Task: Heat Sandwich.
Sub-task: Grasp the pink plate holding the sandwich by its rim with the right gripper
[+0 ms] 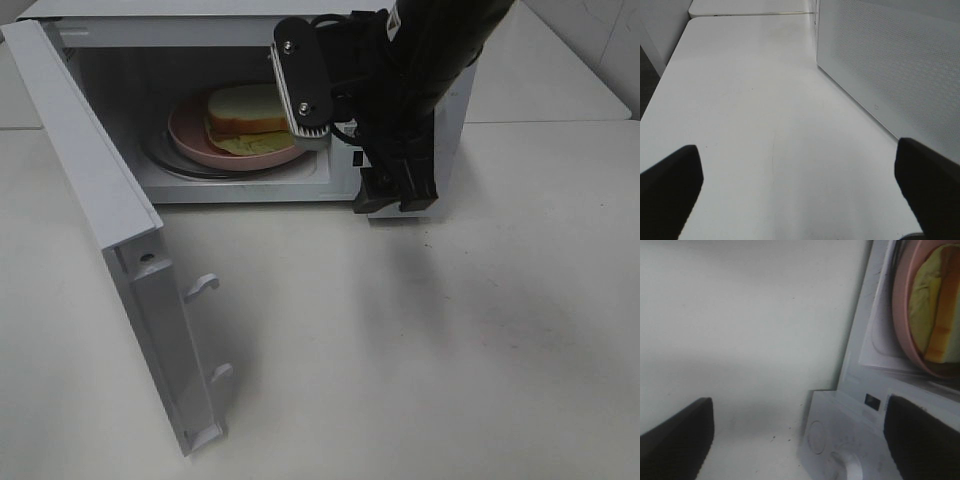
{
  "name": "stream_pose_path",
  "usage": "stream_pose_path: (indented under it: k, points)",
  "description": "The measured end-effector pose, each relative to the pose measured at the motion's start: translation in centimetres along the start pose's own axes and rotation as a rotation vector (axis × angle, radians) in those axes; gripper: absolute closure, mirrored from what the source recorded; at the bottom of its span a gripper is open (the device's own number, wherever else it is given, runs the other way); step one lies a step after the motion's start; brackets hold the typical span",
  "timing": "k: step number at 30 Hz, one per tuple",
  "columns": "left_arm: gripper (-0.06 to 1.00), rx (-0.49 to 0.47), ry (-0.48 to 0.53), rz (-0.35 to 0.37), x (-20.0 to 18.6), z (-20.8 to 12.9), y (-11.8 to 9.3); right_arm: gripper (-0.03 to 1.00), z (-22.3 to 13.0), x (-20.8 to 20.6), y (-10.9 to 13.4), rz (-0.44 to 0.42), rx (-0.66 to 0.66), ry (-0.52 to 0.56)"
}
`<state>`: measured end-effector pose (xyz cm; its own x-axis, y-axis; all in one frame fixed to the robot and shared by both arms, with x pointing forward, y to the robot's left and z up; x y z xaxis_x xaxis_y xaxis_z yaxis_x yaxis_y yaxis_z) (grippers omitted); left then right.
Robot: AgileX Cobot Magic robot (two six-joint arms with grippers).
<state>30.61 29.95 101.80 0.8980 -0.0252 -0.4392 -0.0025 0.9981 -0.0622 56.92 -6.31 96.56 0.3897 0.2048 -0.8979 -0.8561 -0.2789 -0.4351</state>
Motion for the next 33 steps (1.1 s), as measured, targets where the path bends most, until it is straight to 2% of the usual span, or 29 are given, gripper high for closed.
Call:
stream_pose_path:
  k: [6, 18, 33]
  points:
    - [-0.04, 0.0, 0.0, 0.0, 0.0, 0.0, 0.0, 0.1, 0.5, 0.8, -1.3, -0.022, 0.0, -0.008]
    - [-0.04, 0.0, 0.0, 0.0, 0.0, 0.0, 0.0, 0.12, 1.8, 5.1, -3.5, -0.09, 0.003, -0.047]
    - [-0.04, 0.0, 0.0, 0.0, 0.0, 0.0, 0.0, 0.14, 3.0, 10.6, -6.0, -0.09, -0.003, -0.044]
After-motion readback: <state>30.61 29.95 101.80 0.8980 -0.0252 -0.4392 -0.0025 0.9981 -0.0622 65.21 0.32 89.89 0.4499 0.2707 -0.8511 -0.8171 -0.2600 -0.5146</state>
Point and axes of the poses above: a point on each arm's last joint axis where the gripper is mounted, x pointing out along that axis toward the gripper, y along the wrist's bending axis when the last joint is at zero, z = x × y, the point moved 8 cm from there along x, pointing out along that axis toward the gripper, and after that the axes turned 5 degrees about -x, right-handed, at the moved point
